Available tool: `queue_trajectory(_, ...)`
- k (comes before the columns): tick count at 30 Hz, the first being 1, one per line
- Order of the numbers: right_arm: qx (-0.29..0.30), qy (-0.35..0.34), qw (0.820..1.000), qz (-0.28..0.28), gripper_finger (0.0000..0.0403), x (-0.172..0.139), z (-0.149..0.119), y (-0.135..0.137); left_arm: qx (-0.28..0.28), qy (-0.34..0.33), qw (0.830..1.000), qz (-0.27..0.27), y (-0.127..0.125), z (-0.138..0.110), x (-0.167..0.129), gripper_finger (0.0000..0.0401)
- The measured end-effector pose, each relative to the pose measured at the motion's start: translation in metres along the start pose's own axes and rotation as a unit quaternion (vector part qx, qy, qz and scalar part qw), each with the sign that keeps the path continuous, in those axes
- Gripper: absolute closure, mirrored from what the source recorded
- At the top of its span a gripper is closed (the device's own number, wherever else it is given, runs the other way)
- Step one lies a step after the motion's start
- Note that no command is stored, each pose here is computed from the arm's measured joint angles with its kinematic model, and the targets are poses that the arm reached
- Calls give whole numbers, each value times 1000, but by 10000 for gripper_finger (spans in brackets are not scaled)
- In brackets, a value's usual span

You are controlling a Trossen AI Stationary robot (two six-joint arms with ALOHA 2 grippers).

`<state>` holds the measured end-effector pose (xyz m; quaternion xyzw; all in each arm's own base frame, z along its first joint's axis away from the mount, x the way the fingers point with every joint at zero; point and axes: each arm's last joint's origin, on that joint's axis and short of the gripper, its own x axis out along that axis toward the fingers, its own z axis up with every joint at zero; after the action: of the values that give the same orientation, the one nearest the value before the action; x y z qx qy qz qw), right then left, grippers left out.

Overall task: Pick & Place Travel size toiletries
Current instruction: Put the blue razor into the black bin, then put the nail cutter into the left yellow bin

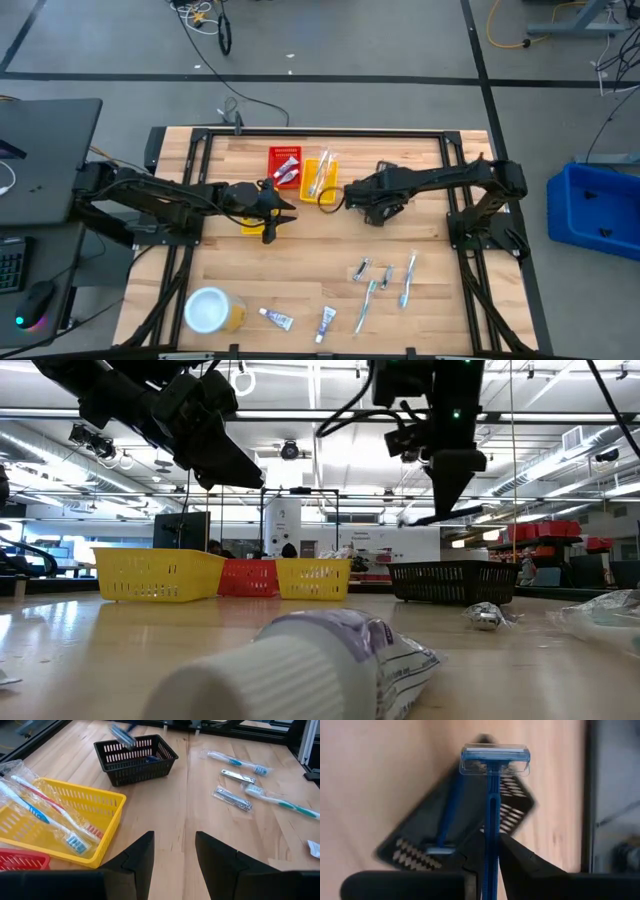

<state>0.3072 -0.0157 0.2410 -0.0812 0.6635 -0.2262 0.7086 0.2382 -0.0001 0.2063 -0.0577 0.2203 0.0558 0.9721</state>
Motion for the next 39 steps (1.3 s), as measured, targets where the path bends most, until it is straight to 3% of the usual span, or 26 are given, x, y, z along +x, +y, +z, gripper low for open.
queue_trajectory(7,126,-2,991,37,349,28,-19,-15,3,0,1000,0,0,0,0,248)
queue_trajectory(16,203,-7,975,90,348,73,-29,-20,-4,0,1000,0,0,0,0,248)
queue_trajectory(26,216,-4,973,86,322,83,-32,-29,-19,0,1000,0,0,0,0,248)
queue_trajectory(39,179,-25,978,107,222,72,-21,-34,-19,0,1000,0,0,0,0,248)
